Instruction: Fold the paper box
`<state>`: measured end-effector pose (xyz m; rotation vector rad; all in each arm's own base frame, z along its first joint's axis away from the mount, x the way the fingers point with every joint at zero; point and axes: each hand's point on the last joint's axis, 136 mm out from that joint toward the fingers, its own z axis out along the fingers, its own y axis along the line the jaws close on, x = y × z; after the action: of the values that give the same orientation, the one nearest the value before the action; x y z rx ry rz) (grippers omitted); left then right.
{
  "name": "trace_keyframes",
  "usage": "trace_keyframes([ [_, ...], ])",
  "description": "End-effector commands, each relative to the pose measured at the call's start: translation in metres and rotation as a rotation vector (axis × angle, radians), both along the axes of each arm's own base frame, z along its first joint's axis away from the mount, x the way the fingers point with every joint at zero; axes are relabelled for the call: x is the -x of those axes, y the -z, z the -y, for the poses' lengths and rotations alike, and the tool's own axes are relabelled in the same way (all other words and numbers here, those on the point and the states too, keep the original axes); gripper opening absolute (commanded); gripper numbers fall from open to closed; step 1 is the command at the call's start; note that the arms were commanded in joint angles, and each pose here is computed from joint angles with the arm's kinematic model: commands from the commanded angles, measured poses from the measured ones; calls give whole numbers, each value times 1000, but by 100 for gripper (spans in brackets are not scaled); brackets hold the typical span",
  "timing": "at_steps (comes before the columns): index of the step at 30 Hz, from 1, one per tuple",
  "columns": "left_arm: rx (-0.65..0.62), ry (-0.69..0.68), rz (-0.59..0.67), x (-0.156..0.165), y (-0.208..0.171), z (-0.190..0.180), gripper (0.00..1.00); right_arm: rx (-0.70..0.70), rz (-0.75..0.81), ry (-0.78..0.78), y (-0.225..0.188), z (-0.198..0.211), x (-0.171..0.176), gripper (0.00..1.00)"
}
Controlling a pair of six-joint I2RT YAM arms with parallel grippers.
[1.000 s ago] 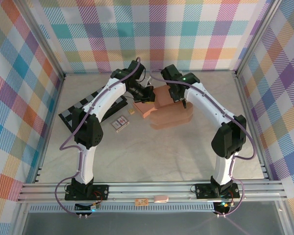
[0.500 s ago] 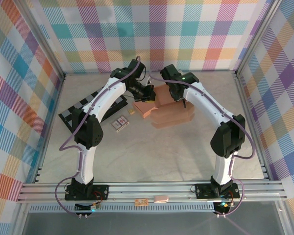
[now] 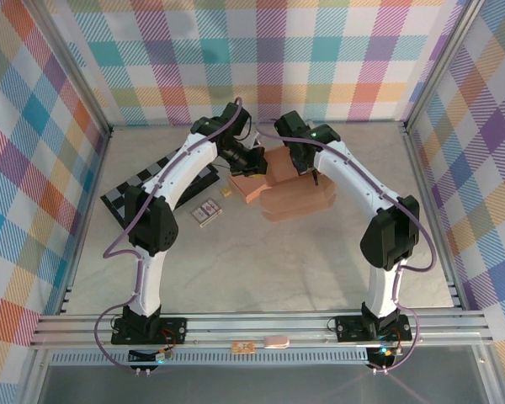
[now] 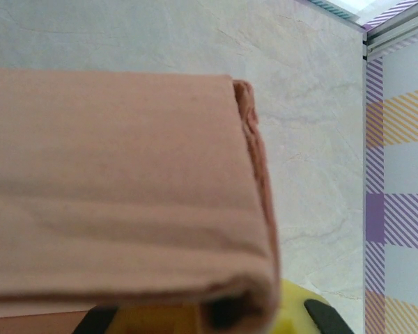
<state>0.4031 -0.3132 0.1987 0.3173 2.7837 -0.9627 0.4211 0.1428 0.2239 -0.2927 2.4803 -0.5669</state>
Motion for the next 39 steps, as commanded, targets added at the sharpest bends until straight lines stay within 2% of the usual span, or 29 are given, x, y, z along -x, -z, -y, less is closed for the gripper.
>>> trace_keyframes([
  [1,23,12,27,0,-16,2,0,29,-18,2,-1,11,7,1],
  [3,26,13,24,0,-16,2,0,-123,-32,-54,2,-7,10,18],
  [5,30,13,22,0,-17,3,0,-222,-20,-76,-3,-15,13,29],
  [7,32,13,17,0,-16,3,0,-270,-17,-86,-6,-19,14,34],
  [10,32,15,17,1,-16,3,0,-279,-28,-77,-5,-17,12,35],
  [15,33,16,13,1,-16,3,0,-250,-22,-72,2,-15,5,31],
  [23,33,7,7,2,-13,3,0,-223,8,-67,-6,-15,-4,0],
  [28,62,-18,3,-2,-11,7,0,-214,-14,-61,-5,-16,6,0],
  [33,133,-49,-1,-6,-5,16,15,-252,-68,-43,8,-16,23,0],
  [39,171,-64,-55,6,30,24,23,-312,-138,-9,36,-12,53,0],
])
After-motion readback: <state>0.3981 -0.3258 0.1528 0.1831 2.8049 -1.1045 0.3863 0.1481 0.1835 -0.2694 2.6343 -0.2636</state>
